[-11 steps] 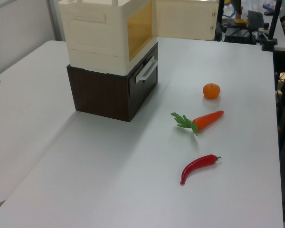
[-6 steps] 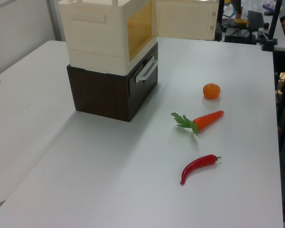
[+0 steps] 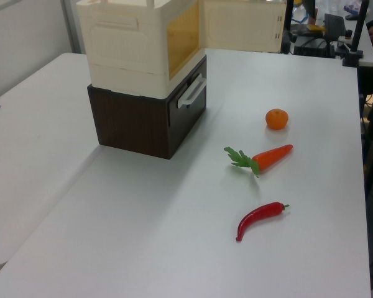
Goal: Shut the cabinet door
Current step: 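Push the cream door with the gripper, swinging it toward the cabinet opening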
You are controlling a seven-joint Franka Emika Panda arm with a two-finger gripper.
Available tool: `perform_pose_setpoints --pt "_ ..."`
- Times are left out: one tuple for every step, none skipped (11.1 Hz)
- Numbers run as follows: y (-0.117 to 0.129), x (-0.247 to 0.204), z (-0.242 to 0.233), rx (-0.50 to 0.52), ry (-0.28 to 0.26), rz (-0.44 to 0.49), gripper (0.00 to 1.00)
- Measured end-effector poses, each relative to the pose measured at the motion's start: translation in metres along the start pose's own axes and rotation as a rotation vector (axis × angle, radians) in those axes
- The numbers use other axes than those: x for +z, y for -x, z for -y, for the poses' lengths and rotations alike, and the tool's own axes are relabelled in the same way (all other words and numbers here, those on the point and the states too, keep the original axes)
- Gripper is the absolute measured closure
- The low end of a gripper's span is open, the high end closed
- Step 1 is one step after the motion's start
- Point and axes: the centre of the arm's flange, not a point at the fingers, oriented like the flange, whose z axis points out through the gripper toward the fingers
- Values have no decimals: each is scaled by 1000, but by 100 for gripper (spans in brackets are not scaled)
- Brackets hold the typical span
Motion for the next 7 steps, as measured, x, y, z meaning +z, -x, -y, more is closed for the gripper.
perform_pose_setpoints --pt "2 1 11 -8 -20 4 99" --pt "4 2 24 -13 -33 8 99" --pt "7 2 37 -15 -43 12 99" --pt "11 3 51 -14 -52 17 99" --pt "14 4 65 -22 -62 21 99" --pt "18 4 78 -30 -71 26 99" --pt "23 6 90 -36 -78 34 99"
